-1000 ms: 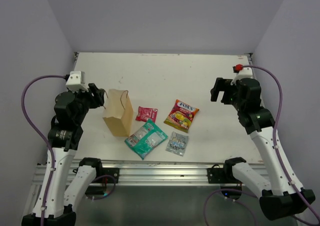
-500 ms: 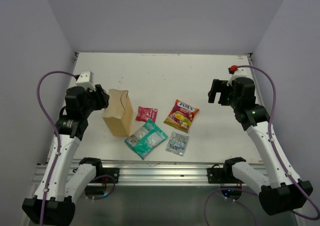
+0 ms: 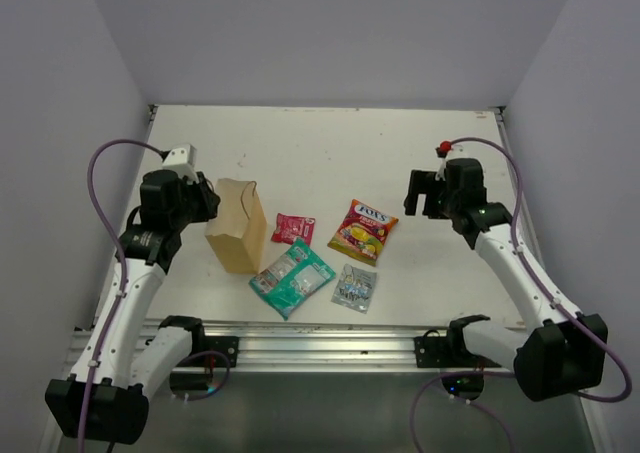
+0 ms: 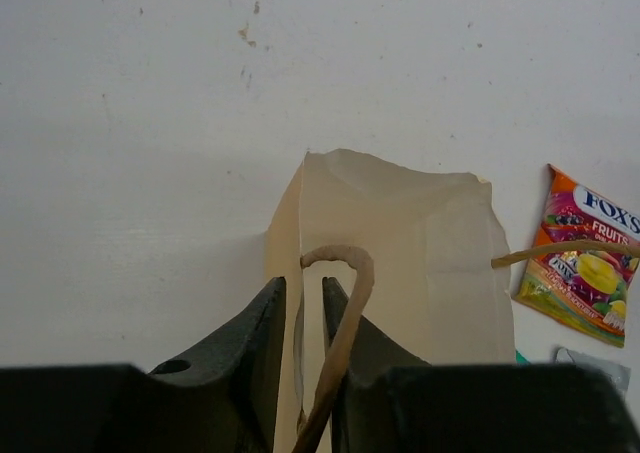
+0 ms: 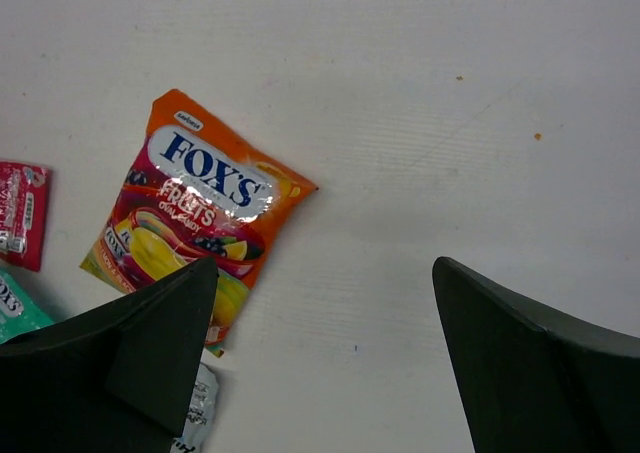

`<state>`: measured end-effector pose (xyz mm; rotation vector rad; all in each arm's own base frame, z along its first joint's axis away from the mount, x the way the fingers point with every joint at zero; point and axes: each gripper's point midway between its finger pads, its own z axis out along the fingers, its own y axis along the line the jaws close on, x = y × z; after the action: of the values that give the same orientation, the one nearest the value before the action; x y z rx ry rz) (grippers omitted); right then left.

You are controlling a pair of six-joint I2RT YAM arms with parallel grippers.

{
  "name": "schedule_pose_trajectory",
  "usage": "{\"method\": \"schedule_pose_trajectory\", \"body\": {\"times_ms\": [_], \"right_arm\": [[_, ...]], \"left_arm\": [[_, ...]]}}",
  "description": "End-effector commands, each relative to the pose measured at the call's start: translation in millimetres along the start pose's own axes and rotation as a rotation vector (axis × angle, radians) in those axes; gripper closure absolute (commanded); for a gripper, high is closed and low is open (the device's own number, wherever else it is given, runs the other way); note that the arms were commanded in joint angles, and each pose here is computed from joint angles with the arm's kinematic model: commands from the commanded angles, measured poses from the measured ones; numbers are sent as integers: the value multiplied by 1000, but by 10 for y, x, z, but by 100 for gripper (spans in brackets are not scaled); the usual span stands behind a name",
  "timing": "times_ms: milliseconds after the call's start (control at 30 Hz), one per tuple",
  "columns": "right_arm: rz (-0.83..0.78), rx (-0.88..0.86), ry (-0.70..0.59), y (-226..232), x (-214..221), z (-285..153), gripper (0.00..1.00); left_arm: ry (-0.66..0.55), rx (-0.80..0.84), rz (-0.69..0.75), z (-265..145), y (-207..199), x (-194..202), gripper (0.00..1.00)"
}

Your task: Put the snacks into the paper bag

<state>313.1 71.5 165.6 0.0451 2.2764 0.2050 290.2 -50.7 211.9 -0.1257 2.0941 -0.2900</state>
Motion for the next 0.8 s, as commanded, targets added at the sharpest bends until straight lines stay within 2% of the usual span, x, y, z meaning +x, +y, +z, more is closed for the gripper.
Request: {"method": "schedule_pose_trajectory", "body": {"times_ms": [0, 100, 133, 233, 533, 767], "right_arm": [[18, -27, 22, 92, 78, 229, 7], [26, -23, 72, 117, 211, 437, 10], [31, -28, 72, 138, 216, 493, 10], [36, -23, 117, 168, 350, 696, 12], [-7, -60, 200, 455, 634, 1022, 16], [3, -51, 274, 488, 904, 1154, 20]], "left_arm": [[18, 26, -1, 43, -60, 53, 76], [37, 28, 1, 81, -70, 94, 84], [37, 29, 3, 81, -76, 96, 91], [37, 22, 6, 85, -71, 103, 100], [44, 23, 14, 118, -84, 135, 100], [35, 26, 18, 99, -97, 121, 100]]}}
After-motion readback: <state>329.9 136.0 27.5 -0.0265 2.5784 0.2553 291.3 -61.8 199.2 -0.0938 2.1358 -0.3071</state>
